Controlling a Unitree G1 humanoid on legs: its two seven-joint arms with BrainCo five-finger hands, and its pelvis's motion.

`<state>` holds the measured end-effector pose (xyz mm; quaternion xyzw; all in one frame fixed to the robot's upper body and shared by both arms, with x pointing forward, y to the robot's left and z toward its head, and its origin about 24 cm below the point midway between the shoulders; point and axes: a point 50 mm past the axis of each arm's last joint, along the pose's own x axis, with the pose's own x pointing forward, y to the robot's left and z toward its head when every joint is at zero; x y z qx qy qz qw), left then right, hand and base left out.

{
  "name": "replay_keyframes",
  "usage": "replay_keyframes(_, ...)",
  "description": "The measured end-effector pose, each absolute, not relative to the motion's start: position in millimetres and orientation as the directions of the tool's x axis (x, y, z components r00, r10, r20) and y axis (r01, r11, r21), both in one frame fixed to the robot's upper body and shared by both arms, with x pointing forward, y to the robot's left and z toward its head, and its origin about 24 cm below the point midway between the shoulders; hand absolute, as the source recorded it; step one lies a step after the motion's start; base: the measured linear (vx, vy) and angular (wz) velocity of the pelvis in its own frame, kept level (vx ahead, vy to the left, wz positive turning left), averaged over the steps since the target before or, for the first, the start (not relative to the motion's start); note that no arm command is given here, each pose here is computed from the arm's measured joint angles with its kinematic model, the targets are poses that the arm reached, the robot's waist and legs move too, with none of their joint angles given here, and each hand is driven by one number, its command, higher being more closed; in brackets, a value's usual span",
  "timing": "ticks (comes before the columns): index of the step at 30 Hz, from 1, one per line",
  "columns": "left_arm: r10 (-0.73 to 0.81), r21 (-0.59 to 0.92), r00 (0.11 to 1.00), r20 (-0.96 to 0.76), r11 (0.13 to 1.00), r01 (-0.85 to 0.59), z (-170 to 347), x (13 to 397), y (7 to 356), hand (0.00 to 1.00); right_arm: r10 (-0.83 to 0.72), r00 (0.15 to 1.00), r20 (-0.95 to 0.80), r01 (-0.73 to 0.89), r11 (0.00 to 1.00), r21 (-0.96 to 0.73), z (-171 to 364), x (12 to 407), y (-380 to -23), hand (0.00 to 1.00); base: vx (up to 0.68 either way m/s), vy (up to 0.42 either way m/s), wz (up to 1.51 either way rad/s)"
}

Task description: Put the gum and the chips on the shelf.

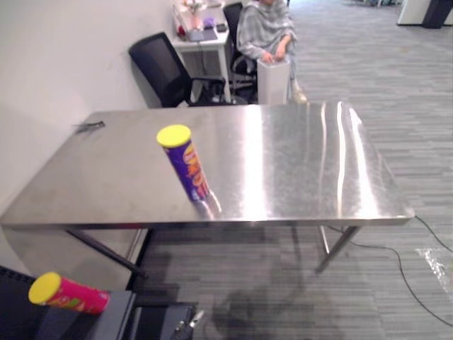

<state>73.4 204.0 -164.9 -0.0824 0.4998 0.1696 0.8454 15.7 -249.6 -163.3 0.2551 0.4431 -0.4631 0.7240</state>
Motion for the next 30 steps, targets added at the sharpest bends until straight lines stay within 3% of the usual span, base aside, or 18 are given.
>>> replay_keyframes(3,0.211,0.036,0.44,-0.873,0.927,-0.373,-164.7,72.4,206.3,0.0,-0.52,0.131,-0.844,0.962,0.272,-0.019,-156.2,14.6,-271.4,0.0,-0.04,0.008,-0.01)
replay_keyframes(8,0.227,0.052,0.428,-0.875,0.922,-0.383,-164.8,67.9,209.9,0.0,-0.737,0.055,-0.674,0.995,-0.019,0.101,-118.1,29.0,-341.6,0.0,0.03,0.012,-0.01)
replay_keyframes(10,0.233,0.059,0.421,-0.876,0.92,-0.386,-165.1,65.9,210.2,0.0,-0.816,0.052,-0.576,0.984,-0.056,0.168,-95.2,42.7,-365.8,0.0,0.1,0.0,-0.03)
replay_keyframes(14,0.245,0.068,0.41,-0.879,0.914,-0.4,-165.5,62.7,210.8,0.0,-0.947,0.066,-0.315,0.949,-0.038,0.314,-32.1,77.3,-404.4,0.0,0.1,-0.02,-0.01)
replay_keyframes(17,0.255,0.081,0.405,-0.878,0.913,-0.399,-165.4,60.9,212.0,0.0,-0.991,0.122,-0.062,0.923,0.09,0.373,27.1,111.7,-414.0,0.0,0.09,-0.023,-0.03)
replay_keyframes(19,0.25,0.082,0.414,-0.875,0.92,-0.384,-165.0,62.8,210.7,0.0,-0.972,0.207,0.11,0.905,0.233,0.355,63.9,141.7,-407.0,0.0,0.08,-0.02,-0.02)
replay_keyframes(21,0.247,0.081,0.42,-0.873,0.923,-0.376,-164.7,64.0,210.2,0.0,-0.95,0.257,0.176,0.893,0.303,0.333,77.0,158.0,-399.5,0.0,0.04,-0.015,0.01)
replay_keyframes(24,0.231,0.081,0.436,-0.87,0.938,-0.337,-163.9,67.5,209.3,0.0,-0.865,0.413,0.285,0.829,0.486,0.275,96.6,188.8,-375.1,0.0,0.01,-0.017,0.06)
replay_keyframes(28,0.208,0.081,0.462,-0.862,0.957,-0.279,-162.2,72.0,208.8,0.0,-0.614,0.655,0.441,0.609,0.774,0.173,124.7,224.9,-326.4,0.0,-0.01,-0.003,0.0)
replay_keyframes(30,0.2,0.076,0.466,-0.862,0.959,-0.272,-161.9,72.3,209.7,0.0,-0.549,0.703,0.453,0.548,0.823,0.147,125.9,231.5,-316.0,0.0,0.0,0.0,0.0)
